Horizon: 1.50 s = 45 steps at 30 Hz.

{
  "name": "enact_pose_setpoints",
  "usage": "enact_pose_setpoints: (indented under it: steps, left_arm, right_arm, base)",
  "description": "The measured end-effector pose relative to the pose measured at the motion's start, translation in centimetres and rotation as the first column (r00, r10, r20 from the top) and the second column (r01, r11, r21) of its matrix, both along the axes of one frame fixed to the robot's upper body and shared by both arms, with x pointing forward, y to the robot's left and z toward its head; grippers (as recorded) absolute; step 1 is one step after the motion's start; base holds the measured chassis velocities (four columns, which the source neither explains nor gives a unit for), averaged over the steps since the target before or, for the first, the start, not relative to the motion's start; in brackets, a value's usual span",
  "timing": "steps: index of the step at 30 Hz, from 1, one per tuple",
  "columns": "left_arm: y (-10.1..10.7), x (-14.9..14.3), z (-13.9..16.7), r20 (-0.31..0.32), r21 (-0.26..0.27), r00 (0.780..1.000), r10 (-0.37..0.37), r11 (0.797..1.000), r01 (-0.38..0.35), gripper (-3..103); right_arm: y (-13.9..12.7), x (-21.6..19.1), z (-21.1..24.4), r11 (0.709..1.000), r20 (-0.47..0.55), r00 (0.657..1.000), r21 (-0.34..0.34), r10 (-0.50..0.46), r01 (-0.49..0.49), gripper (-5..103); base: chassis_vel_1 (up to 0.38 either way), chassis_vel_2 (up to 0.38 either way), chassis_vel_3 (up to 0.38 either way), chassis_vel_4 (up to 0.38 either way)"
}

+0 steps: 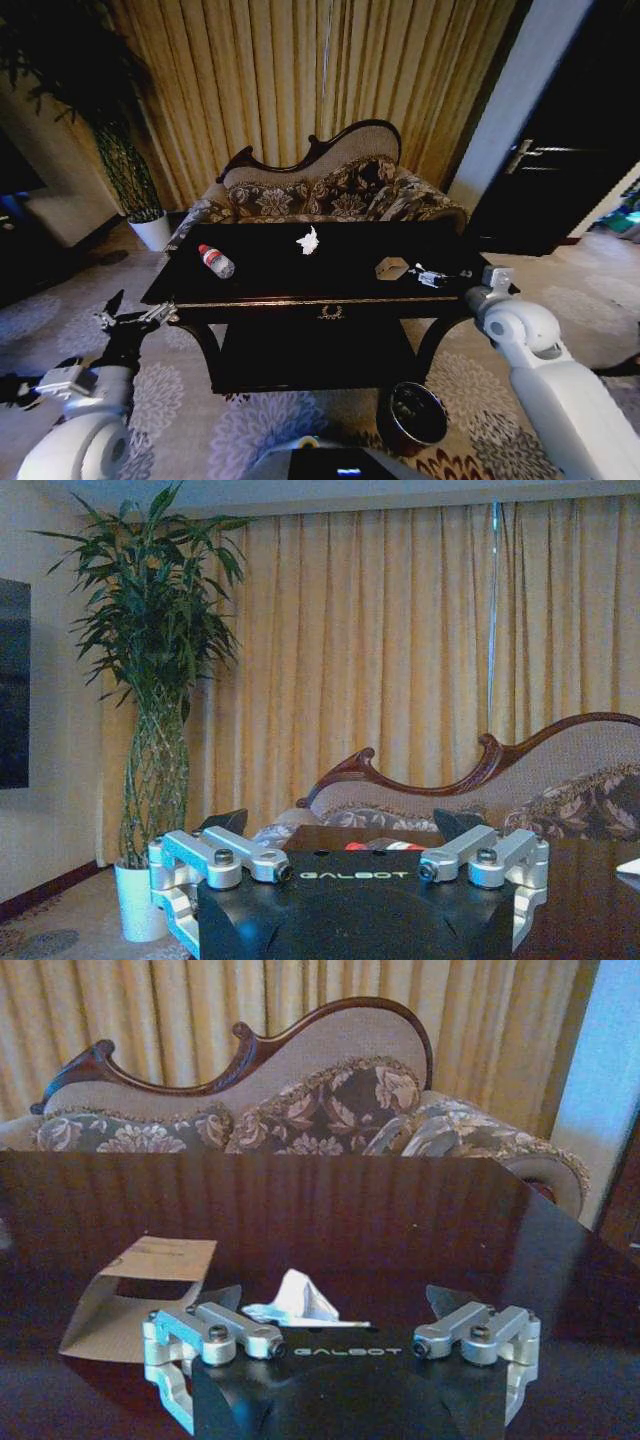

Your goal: Move to the front of the table and place the trash on the table into the trash bin.

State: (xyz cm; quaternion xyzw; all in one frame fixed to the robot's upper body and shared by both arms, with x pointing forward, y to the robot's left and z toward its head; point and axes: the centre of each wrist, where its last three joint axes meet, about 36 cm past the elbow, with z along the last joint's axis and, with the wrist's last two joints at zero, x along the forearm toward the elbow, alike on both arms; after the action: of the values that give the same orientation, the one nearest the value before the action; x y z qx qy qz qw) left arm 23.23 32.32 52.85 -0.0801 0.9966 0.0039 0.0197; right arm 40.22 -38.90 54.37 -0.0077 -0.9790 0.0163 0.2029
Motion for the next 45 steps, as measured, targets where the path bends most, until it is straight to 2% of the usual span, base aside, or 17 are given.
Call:
enact_pose_setpoints:
  steps: [23,36,37,38,40,41,43,44,45]
  left_arm:
    - [-0.1,0.0,0.1,0.004,0.000,1.000,-0.004,1.000,0.004,100]
    - [-0.1,0.1,0.2,0.007,0.000,1.000,-0.008,1.000,0.008,100]
    - [-0.1,0.1,0.2,0.007,0.001,1.000,-0.008,1.000,0.008,100]
    - [-0.1,0.1,0.2,0.007,0.001,1.000,-0.008,1.000,0.008,100]
    - [-0.1,0.1,0.3,0.010,0.002,1.000,-0.009,1.000,0.009,100]
    - [-0.1,0.1,0.3,0.010,0.002,1.000,-0.009,1.000,0.009,100]
    - [-0.2,0.2,0.3,0.010,0.000,1.000,-0.011,1.000,0.011,100]
    - [-0.2,0.2,0.3,0.010,0.000,1.000,-0.011,1.000,0.011,100]
    - [-0.2,0.2,0.3,0.010,-0.002,1.000,-0.012,1.000,0.012,100]
  right_arm:
    - [-1.0,1.9,-2.0,0.999,-0.038,0.999,0.001,-0.033,0.033,100]
    - [-0.2,1.9,-3.2,0.999,-0.047,0.998,-0.015,-0.031,0.031,101]
    - [-0.1,1.9,-3.4,0.999,-0.040,0.999,-0.025,-0.034,0.033,96]
    - [-0.1,1.9,-3.4,0.999,-0.040,0.999,-0.025,-0.034,0.033,96]
    - [0.0,1.8,-3.7,0.998,-0.030,0.999,-0.052,-0.041,0.039,86]
    - [0.0,1.8,-3.7,0.998,-0.030,0.999,-0.052,-0.041,0.039,86]
    - [0.0,1.7,-3.8,0.997,-0.028,0.999,-0.058,-0.042,0.041,75]
    - [0.0,1.7,-3.8,0.997,-0.028,0.999,-0.058,-0.042,0.041,75]
    - [-0.1,1.7,-3.9,0.997,-0.026,0.999,-0.060,-0.043,0.042,70]
  base:
    - [0.000,0.000,0.000,0.000]
    - [0.000,0.000,0.000,0.000]
    - [0.000,0.000,0.000,0.000]
    - [0.000,0.000,0.000,0.000]
    - [0.000,0.000,0.000,0.000]
    - [0.000,0.000,0.000,0.000]
    - [0.000,0.000,0.000,0.000]
    - [0.000,0.000,0.000,0.000]
    - [0.000,0.000,0.000,0.000]
